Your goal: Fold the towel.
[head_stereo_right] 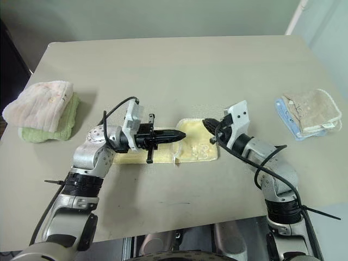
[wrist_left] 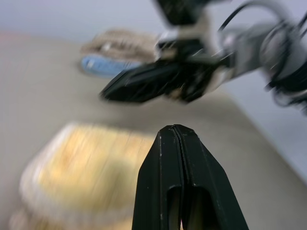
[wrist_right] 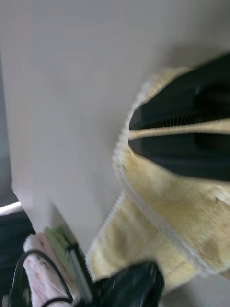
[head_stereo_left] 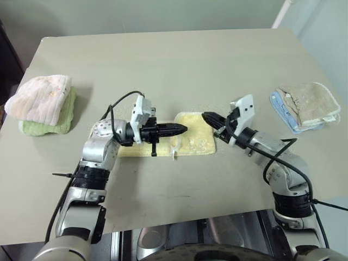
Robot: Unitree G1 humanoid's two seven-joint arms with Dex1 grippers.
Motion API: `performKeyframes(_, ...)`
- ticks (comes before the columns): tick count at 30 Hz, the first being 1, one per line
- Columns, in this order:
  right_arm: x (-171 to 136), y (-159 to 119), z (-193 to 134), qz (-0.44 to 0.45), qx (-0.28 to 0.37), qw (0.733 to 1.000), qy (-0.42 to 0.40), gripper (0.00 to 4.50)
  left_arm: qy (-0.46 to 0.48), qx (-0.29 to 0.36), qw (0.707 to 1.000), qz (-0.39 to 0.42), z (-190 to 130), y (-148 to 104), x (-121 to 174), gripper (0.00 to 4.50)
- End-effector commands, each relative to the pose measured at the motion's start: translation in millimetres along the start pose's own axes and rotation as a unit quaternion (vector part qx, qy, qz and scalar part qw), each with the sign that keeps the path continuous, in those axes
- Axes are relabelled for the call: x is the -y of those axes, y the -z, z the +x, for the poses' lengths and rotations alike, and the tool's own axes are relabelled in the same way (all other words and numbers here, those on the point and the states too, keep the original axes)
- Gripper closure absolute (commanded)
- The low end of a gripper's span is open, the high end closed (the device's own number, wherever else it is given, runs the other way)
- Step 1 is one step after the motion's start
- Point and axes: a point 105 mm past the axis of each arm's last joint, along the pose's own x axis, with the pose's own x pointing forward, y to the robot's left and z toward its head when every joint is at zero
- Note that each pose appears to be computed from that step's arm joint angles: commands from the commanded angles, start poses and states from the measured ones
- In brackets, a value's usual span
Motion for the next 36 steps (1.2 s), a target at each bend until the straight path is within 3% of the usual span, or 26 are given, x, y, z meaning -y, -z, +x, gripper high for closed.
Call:
performKeyframes(1, -3.9, -7.1, 4.2, -0.019, 0.010, 1.000, -0.006, 4.46, -0.014, -0.020, 0.999, 0.024, 6.6, 5.2, -2.2, 4.50)
performKeyframes(7, 0.7, -6.3, 15.9, -0.022, 0.007, 1.000, 0.004, 4.46, -0.024, -0.048, 0.998, 0.023, 9.8, 18.1, -5.9, 4.50)
performKeyframes(12, 11.7, 4.1, 26.3, -0.023, -0.008, 0.999, 0.032, 4.46, 0.008, -0.131, 0.991, 0.005, -3.5, 41.3, 6.0, 4.50)
performKeyframes(18, 17.1, 49.8, 25.9, -0.026, -0.065, 0.996, 0.053, 4.46, 0.019, -0.193, 0.981, -0.012, -17.3, 57.4, 13.4, 4.50)
performKeyframes(24, 18.5, 76.0, 24.2, -0.067, -0.106, 0.990, 0.059, 4.46, 0.016, -0.173, 0.985, -0.010, -8.8, 55.3, 11.8, 4.50)
performKeyframes(29, 23.7, 60.6, 23.2, -0.054, -0.074, 0.994, 0.067, 4.46, 0.027, -0.136, 0.990, -0.038, -8.0, 43.8, 13.0, 4.50)
performKeyframes(35, 17.0, 9.5, 5.6, -0.022, 0.015, 1.000, 0.012, 4.46, -0.011, -0.063, 0.997, -0.052, -22.1, 9.4, -7.2, 4.50)
performKeyframes(36, 14.4, 0.8, -1.3, -0.017, 0.023, 1.000, -0.010, 4.49, -0.012, -0.047, 0.997, -0.060, -26.8, -0.7, -8.9, 4.32)
